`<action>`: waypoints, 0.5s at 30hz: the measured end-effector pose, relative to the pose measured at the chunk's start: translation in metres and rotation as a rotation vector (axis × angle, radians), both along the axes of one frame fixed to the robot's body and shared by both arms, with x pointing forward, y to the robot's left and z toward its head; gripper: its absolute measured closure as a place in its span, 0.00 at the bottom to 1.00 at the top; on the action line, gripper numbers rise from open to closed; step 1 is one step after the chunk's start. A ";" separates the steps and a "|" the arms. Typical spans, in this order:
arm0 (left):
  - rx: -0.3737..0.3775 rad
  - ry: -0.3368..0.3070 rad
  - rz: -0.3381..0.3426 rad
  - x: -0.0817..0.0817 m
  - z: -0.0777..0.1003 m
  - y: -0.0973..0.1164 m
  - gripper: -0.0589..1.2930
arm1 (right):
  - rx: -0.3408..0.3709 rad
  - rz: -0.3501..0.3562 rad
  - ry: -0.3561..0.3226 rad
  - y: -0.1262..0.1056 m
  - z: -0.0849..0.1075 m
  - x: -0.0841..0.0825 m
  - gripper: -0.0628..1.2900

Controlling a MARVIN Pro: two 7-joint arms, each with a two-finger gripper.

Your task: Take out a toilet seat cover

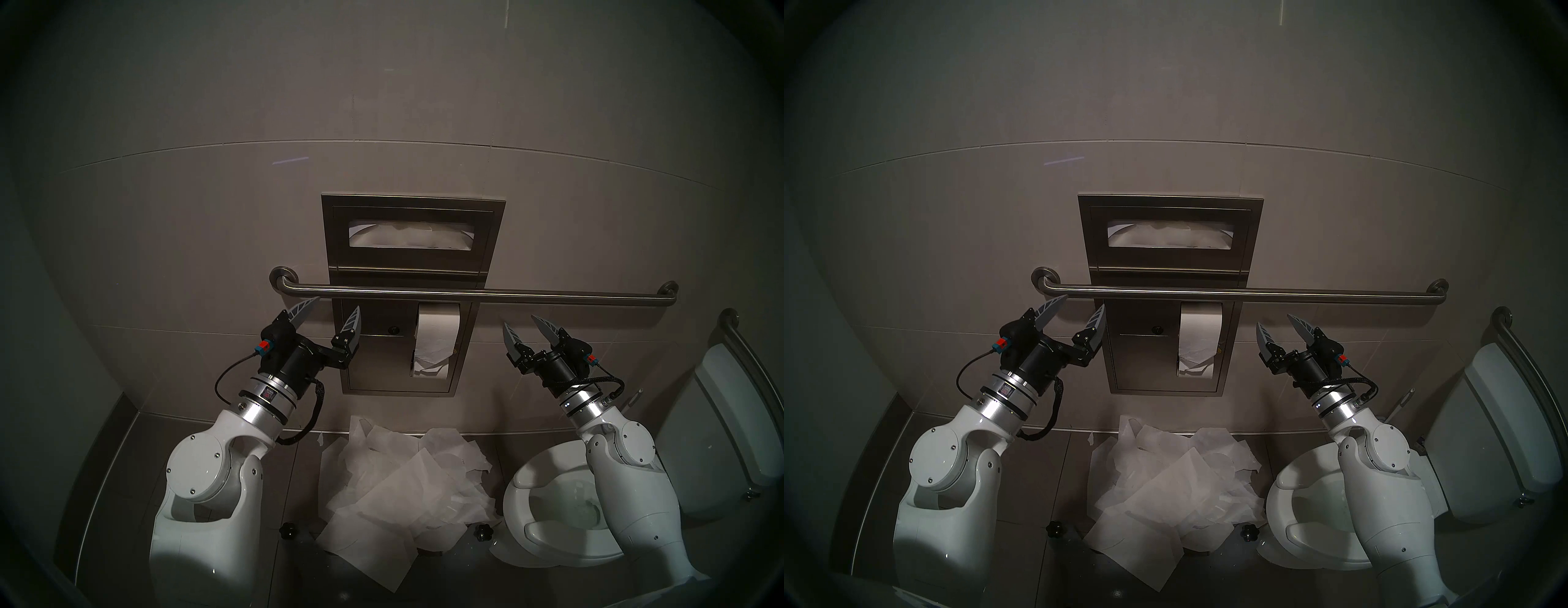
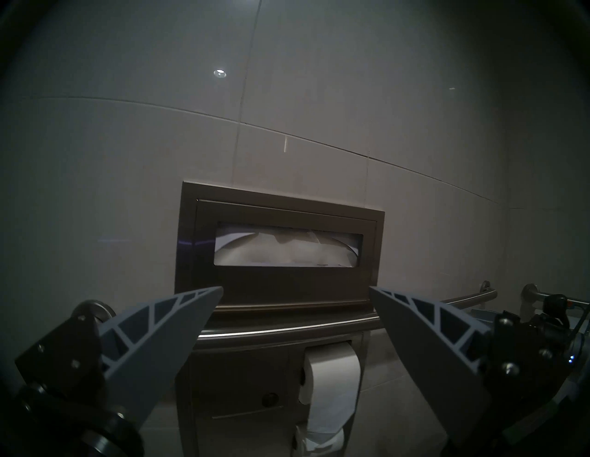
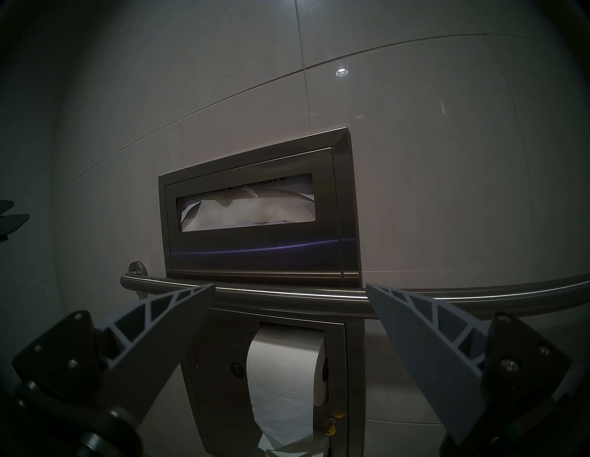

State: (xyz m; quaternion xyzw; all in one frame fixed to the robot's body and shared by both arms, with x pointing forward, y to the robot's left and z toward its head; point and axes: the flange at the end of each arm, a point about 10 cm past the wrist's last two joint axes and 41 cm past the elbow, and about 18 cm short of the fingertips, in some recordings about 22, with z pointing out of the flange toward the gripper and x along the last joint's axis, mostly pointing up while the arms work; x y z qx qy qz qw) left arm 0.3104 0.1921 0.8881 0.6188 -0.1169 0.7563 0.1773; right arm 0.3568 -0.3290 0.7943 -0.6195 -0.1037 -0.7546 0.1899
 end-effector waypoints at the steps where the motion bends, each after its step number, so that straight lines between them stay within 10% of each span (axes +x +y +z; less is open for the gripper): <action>1: 0.008 -0.005 0.001 0.003 0.001 0.001 0.04 | 0.000 0.000 0.000 0.000 0.000 0.000 0.05; 15: 0.178 -0.057 -0.042 0.034 0.000 -0.014 0.04 | 0.001 0.000 0.003 0.000 -0.001 0.000 0.05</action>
